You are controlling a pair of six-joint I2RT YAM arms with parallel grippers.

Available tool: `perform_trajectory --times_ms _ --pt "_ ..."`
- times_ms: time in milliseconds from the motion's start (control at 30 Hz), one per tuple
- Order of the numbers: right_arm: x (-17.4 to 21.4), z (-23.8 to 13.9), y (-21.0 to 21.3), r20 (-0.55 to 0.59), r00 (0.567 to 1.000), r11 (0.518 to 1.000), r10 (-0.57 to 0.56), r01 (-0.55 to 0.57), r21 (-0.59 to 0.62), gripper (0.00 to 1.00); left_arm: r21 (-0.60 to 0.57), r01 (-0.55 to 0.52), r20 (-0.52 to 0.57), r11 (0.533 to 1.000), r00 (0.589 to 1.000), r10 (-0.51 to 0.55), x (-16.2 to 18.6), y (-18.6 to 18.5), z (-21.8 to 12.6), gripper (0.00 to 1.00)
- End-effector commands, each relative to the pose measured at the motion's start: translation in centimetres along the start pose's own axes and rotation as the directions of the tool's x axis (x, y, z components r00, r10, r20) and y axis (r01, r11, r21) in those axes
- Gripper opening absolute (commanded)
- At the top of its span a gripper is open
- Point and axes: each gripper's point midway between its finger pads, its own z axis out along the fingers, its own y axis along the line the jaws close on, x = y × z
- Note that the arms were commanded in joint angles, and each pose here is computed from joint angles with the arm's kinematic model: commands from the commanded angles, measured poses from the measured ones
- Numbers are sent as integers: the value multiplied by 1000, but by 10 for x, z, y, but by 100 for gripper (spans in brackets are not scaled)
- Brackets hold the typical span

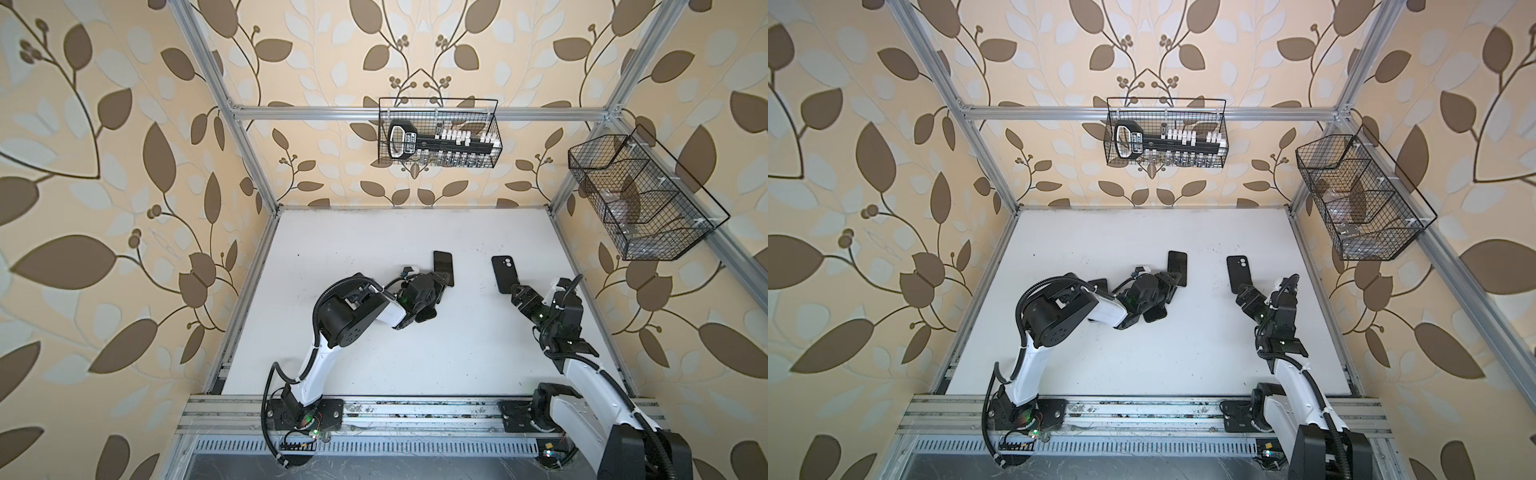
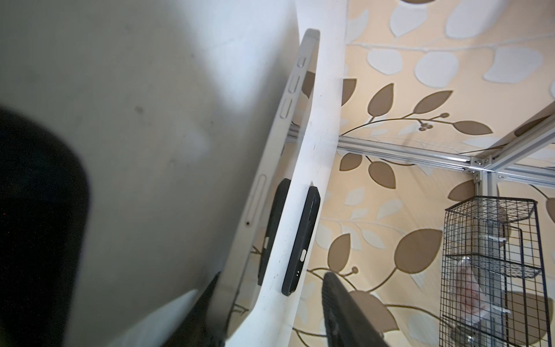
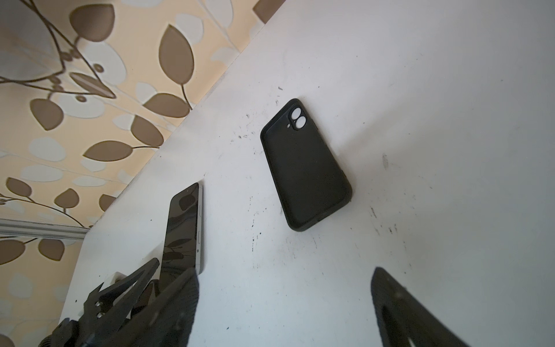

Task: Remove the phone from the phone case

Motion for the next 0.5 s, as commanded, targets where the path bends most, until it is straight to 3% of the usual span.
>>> perform_trajectory --times_ms 0,233,467 --pt "3 -2 -2 -11 1000 1000 -11 11 -1 89 -63 20 -29 998 999 -22 12 -1 -4 55" --pt "4 -3 0 -15 1000 1000 -16 16 -11 89 -150 3 -30 989 1000 -8 16 -1 -13 62" --pt "9 -2 8 -61 998 999 -35 33 -38 96 -219 -18 -31 975 999 11 18 0 -22 70"
